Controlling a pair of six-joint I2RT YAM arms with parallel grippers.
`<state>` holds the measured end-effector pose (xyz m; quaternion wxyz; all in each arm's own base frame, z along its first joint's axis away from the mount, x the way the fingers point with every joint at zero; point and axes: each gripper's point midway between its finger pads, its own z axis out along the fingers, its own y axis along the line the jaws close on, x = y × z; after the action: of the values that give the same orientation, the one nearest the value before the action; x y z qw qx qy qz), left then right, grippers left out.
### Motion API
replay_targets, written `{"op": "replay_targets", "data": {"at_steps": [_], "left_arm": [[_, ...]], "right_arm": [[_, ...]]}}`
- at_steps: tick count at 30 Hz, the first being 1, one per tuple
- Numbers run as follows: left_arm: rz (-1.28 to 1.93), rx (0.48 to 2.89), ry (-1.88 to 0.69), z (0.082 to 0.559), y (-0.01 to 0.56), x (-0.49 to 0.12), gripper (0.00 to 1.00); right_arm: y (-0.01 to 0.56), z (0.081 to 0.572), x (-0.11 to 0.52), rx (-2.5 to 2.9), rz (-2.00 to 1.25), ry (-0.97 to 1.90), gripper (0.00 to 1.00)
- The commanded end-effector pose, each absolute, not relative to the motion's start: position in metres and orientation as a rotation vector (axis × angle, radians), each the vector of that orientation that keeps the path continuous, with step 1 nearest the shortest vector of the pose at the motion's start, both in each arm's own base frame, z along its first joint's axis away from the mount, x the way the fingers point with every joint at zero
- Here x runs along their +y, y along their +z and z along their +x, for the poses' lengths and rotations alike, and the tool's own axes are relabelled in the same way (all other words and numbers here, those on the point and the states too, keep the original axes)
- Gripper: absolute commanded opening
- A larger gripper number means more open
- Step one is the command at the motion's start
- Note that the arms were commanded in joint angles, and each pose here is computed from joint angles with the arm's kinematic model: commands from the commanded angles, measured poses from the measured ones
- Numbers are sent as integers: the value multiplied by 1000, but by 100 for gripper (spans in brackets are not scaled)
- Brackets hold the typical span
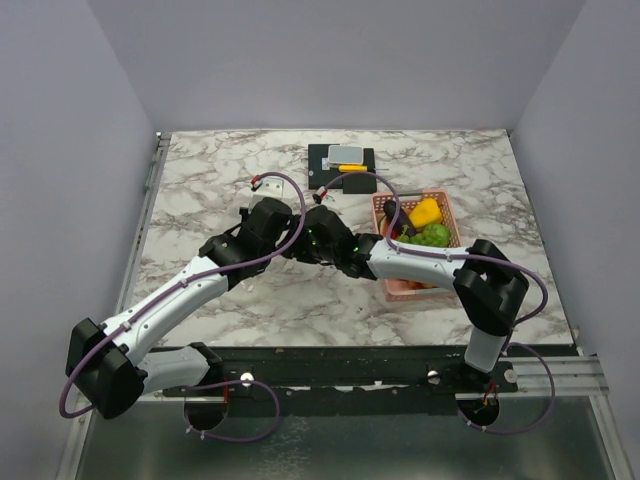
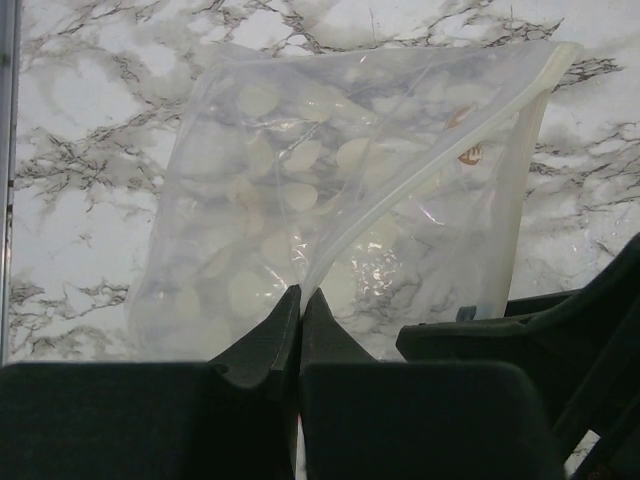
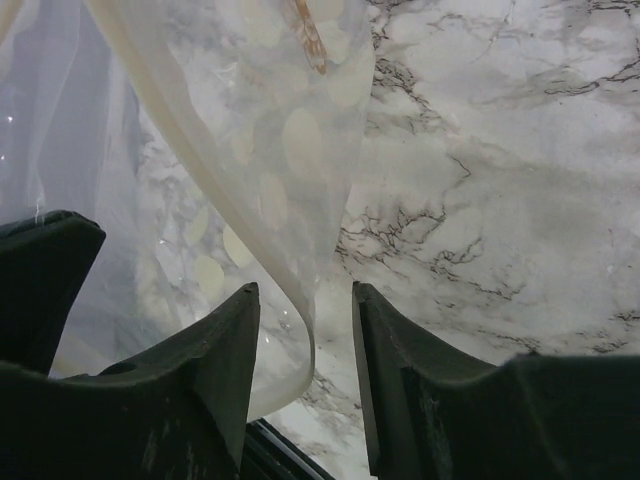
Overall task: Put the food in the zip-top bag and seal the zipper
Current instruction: Open the zipper of the food storage bag at the center of the board.
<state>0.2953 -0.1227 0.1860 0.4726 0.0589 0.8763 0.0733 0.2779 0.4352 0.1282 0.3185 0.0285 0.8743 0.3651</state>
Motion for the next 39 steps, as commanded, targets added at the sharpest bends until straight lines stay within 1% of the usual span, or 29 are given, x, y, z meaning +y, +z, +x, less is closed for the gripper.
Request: {"op": "replay_targets", "data": {"at_steps": [1,2,3,7,8,15,19,21,29,33,37,39], "left_arm": [[147,2144,116,297,196,-132,0],[148,2145,116,297,195,-132,0],[150,2145,116,297,195,-132,0],[156,2145,113,296,196,-132,0],[159,2144,113,296,196,-132,0],[159,2136,131,297,198,-129,0],[161,2134,132,297,198,-129,9],[165,2137,125,296,198,-130,12],[164,2132,138,297,199,-128,14],[156,2125,135,296,201,-127,13],[155,2121,139,297,203,-127,1],[154,2121,139,296,203,-126,0]], "right_arm": [[135,287,449,2257,118,989,43],[135,287,449,2256,119,992,38],[135,288,450,2254,119,995,35],[138,288,449,2243,114,995,3],[139,288,448,2242,113,990,1],[145,288,440,2222,125,971,1],[147,290,438,2215,128,964,1],[148,290,437,2212,131,960,1],[153,293,433,2199,140,939,1],[152,292,432,2205,140,931,1],[151,292,431,2208,139,926,0],[149,291,430,2213,137,920,0]]}}
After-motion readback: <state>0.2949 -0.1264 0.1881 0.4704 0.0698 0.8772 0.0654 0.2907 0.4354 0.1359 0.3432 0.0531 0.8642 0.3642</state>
